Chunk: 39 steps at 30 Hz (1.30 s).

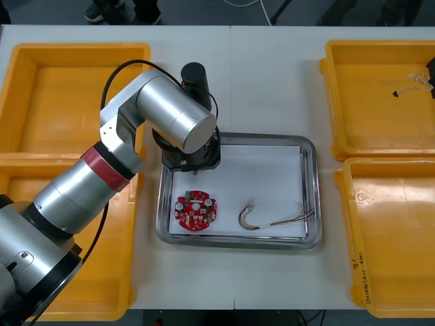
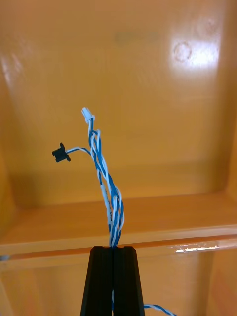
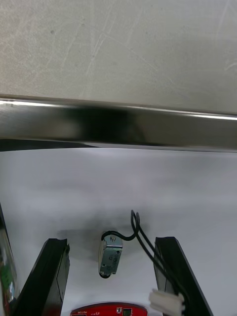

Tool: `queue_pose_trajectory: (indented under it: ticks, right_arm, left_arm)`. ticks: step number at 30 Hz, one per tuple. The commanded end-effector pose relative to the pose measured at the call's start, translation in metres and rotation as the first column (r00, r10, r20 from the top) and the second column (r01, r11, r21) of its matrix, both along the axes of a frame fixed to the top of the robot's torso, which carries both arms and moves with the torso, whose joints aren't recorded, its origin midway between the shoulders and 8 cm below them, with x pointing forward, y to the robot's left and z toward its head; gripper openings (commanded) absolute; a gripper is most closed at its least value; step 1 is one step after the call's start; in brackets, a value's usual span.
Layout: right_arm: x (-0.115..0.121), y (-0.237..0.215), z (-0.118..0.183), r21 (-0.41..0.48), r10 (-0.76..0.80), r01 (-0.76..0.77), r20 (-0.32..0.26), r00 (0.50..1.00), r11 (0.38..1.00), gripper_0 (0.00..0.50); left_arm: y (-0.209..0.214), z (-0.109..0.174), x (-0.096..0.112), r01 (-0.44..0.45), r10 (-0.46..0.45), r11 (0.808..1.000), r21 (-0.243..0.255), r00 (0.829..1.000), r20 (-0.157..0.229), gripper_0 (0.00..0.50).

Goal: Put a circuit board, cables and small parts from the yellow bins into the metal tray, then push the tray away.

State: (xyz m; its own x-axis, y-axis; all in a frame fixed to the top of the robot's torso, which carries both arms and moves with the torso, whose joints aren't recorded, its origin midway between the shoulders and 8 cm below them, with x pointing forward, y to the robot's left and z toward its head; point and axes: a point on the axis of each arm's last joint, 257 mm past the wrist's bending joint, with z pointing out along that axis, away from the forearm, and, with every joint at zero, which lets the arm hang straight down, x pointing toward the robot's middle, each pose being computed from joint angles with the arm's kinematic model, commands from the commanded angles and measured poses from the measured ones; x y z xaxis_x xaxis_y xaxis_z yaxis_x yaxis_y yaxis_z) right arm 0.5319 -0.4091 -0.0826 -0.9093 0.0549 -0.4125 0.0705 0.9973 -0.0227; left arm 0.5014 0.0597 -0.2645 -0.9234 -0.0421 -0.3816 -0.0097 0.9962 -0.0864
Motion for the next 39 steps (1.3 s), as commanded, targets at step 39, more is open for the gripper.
queue_pose_trajectory:
  ticks: [39]
  right_arm:
    - [-0.067, 0.223, 0.000, -0.278, 0.743, -0.718, -0.024, 0.669, 0.638, 0.000]
  left_arm:
    - [0.115, 0.192, 0.029, -0.114, 0.154, 0.981, -0.155, 0.948, 0.277, 0.500]
